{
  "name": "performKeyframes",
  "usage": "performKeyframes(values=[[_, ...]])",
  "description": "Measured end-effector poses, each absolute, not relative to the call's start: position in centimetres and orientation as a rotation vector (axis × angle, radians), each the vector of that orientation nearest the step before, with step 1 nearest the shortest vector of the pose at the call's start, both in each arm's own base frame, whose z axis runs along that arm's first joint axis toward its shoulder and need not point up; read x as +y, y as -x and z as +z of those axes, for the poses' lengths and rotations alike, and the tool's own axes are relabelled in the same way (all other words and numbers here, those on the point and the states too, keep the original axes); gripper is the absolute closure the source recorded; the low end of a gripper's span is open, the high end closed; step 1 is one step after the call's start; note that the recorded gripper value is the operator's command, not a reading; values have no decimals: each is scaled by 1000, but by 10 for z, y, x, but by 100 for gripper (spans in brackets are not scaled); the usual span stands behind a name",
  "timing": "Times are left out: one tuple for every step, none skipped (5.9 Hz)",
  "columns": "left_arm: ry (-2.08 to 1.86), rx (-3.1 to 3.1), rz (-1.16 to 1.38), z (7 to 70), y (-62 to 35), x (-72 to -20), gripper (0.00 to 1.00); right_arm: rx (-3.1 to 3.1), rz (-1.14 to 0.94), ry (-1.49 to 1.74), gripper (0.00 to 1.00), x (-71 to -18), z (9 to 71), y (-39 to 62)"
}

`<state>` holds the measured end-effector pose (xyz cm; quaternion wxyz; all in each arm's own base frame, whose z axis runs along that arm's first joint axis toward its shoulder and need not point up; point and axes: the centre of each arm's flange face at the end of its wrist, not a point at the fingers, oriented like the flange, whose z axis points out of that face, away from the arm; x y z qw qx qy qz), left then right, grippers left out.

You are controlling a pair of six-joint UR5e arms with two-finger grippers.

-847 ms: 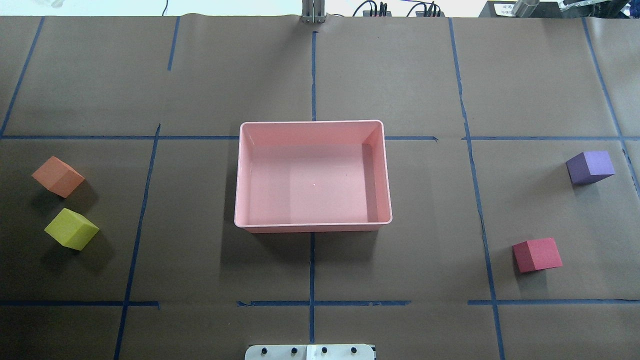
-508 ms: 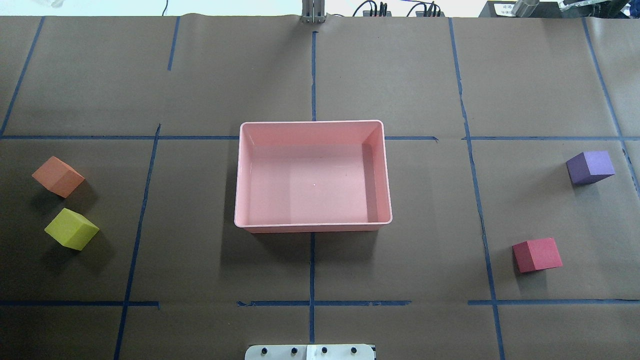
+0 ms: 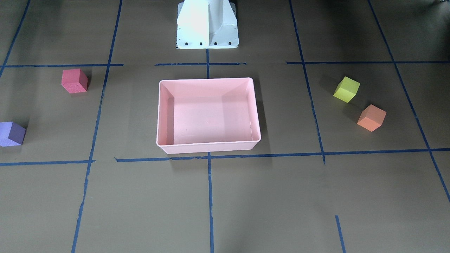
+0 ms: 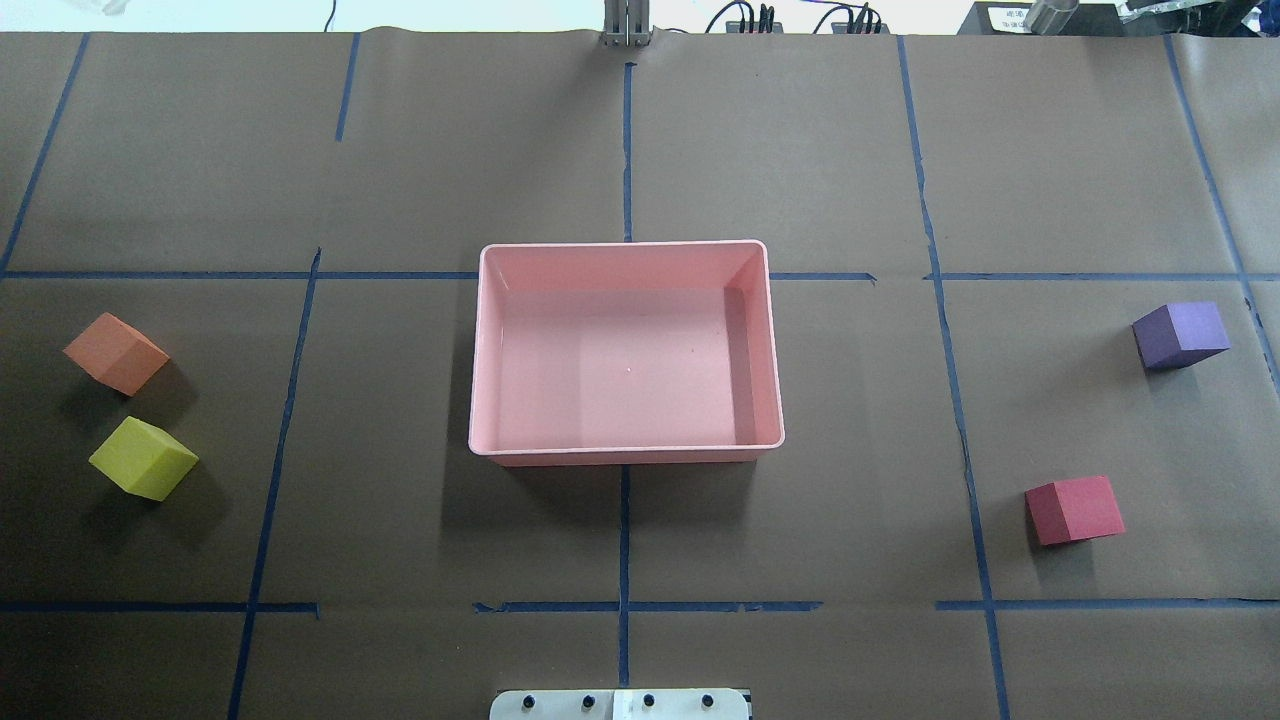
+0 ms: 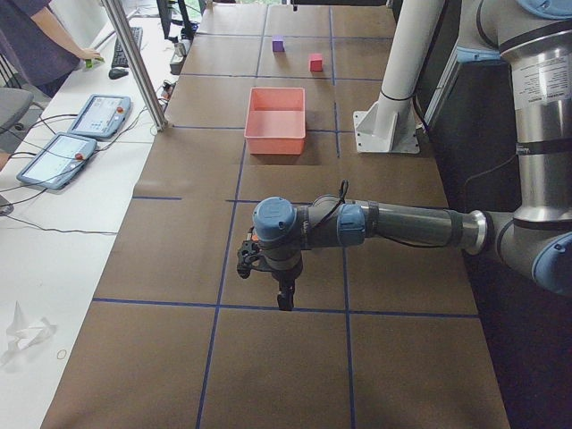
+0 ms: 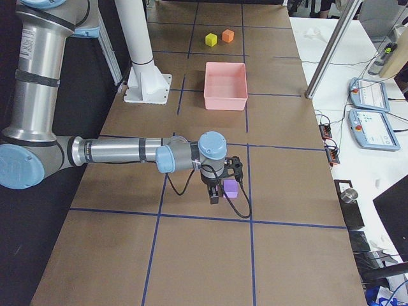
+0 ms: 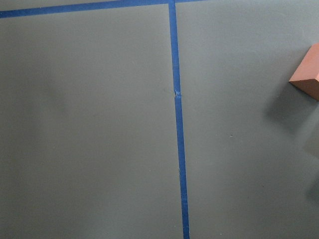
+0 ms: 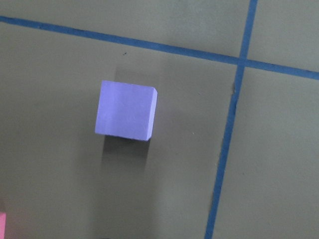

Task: Place blocks into pink bin with both arms
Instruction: 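Reach the right gripper toward the purple cube, then lower the right gripper and grasp the purple cube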

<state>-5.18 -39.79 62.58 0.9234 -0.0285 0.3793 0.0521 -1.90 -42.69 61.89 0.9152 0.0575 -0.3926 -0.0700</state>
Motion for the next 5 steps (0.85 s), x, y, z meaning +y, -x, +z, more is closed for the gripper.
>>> performKeyframes(values=[[58,779,108,626,52,-398,0,-815,-115,-142,0,-441,630,51],[58,779,108,626,52,-398,0,-811,-102,-149,0,-452,634,75],[58,779,107,626,52,-398,0,-801,-107,-148,0,-460,637,93],[57,779,108,625,52,-398,0,-790,-121,-143,0,-466,641,107],[57,779,108,625,52,-398,0,-779,-136,-137,0,-471,644,119]])
